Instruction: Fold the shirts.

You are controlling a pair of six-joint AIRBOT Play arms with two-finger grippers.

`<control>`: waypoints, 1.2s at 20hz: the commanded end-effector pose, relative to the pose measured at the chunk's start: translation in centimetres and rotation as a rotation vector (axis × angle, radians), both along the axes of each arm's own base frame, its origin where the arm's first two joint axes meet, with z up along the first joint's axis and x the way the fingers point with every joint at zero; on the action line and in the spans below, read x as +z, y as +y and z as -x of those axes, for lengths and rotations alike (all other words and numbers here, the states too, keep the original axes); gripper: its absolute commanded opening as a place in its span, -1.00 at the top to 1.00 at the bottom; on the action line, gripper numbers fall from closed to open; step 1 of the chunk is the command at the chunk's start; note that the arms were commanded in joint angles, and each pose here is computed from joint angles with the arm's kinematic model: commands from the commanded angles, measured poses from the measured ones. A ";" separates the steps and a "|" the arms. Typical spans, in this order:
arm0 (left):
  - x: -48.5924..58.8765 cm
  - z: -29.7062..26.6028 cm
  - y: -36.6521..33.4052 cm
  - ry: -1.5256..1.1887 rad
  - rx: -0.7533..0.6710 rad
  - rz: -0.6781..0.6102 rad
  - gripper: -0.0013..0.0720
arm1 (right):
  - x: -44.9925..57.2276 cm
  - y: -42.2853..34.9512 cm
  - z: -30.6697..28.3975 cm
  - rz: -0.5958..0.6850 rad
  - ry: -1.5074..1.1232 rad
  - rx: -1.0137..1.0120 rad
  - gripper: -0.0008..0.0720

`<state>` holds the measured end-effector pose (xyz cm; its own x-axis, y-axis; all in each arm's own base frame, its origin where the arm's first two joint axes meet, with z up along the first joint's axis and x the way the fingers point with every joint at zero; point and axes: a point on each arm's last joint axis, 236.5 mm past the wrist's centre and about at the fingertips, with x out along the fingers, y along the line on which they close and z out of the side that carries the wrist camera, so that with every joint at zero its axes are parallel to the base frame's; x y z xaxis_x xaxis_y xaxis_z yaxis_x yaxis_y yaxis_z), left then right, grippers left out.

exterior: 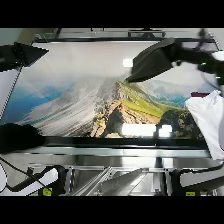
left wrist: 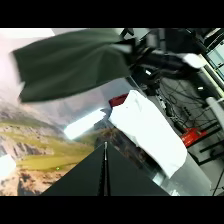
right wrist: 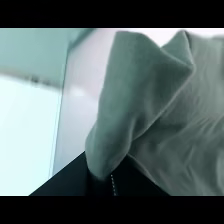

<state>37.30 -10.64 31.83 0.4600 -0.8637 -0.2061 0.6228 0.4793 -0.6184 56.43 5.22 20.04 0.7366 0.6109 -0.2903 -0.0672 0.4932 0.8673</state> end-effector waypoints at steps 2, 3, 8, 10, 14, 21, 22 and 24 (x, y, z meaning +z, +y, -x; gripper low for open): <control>-0.1 0.3 -0.1 0.014 -0.010 0.001 0.90 | 2.2 -17.4 8.7 0.044 0.273 -0.452 0.91; -0.1 0.3 -0.1 0.016 -0.009 0.003 0.90 | 0.6 -20.4 12.2 0.085 0.401 -0.533 0.91; -0.1 0.2 -0.1 0.022 -0.005 0.007 0.90 | -9.0 -29.5 34.0 0.386 1.125 -0.792 0.91; -0.1 0.2 -0.1 0.022 -0.004 0.008 0.90 | -11.7 -30.5 38.8 0.409 1.255 -0.810 0.90; -0.1 0.2 0.0 0.022 -0.002 0.008 0.90 | -16.9 -31.0 41.0 0.404 1.307 -0.803 0.90; 0.2 -0.5 0.2 0.011 0.026 0.015 0.91 | -17.4 -29.1 39.5 0.363 1.297 -0.646 -0.93; 0.3 -0.7 0.3 0.007 0.035 0.018 0.91 | -15.7 -28.9 37.8 0.354 1.236 -0.643 -0.93; 0.5 -0.8 0.4 0.002 0.041 0.026 0.91 | -11.5 -28.2 33.4 0.358 1.071 -0.625 -0.92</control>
